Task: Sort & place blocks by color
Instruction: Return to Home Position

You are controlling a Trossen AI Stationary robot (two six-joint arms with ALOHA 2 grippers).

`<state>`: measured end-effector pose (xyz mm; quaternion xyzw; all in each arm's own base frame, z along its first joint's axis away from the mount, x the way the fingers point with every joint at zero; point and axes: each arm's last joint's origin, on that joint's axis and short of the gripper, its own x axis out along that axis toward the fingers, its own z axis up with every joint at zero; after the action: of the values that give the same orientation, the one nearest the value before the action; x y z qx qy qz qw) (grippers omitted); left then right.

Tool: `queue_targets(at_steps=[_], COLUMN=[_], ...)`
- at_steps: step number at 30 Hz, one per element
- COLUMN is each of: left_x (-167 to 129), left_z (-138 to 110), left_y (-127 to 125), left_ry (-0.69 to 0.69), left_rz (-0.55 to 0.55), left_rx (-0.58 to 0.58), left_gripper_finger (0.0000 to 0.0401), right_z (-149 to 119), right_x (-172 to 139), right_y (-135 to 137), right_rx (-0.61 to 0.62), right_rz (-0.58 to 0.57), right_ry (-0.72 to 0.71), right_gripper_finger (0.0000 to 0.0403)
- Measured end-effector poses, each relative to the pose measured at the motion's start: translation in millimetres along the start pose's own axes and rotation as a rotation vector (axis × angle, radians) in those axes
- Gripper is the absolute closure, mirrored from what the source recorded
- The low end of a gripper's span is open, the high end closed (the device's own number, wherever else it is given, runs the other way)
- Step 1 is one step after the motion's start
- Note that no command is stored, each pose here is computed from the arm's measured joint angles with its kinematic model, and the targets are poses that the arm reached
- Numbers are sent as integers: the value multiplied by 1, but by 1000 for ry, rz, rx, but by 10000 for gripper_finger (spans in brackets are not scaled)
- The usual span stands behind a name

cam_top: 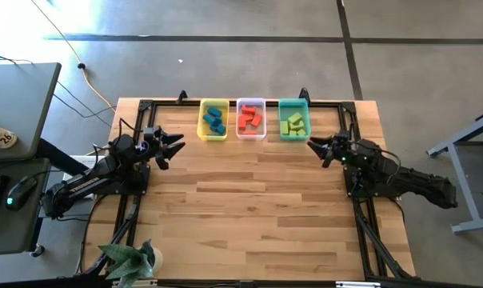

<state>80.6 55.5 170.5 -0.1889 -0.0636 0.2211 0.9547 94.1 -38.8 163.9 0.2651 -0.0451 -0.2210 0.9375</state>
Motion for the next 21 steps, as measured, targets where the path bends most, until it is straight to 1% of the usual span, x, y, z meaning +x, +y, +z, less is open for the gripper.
queue_targets(at_steps=[4, 8, 11, 13, 21], left_x=[0, 0, 0, 0, 0], left_z=[0, 0, 0, 0, 0], left_y=[0, 0, 0, 0, 0], left_ry=[0, 1, 2, 2, 0], left_rz=[0, 0, 0, 0, 0], left_rx=[13, 140, 237, 274, 288], left_gripper_finger=[198, 198, 198, 198, 198], right_z=[-1, -1, -3, -3, -3], right_x=[0, 0, 0, 0, 0], right_y=[1, 2, 2, 2, 1], right_rx=[-2, -3, -8, -15, -24], right_rz=[36, 77, 68, 68, 69], right_ry=[26, 51, 65, 65, 67], right_gripper_finger=[233, 233, 233, 233, 233])
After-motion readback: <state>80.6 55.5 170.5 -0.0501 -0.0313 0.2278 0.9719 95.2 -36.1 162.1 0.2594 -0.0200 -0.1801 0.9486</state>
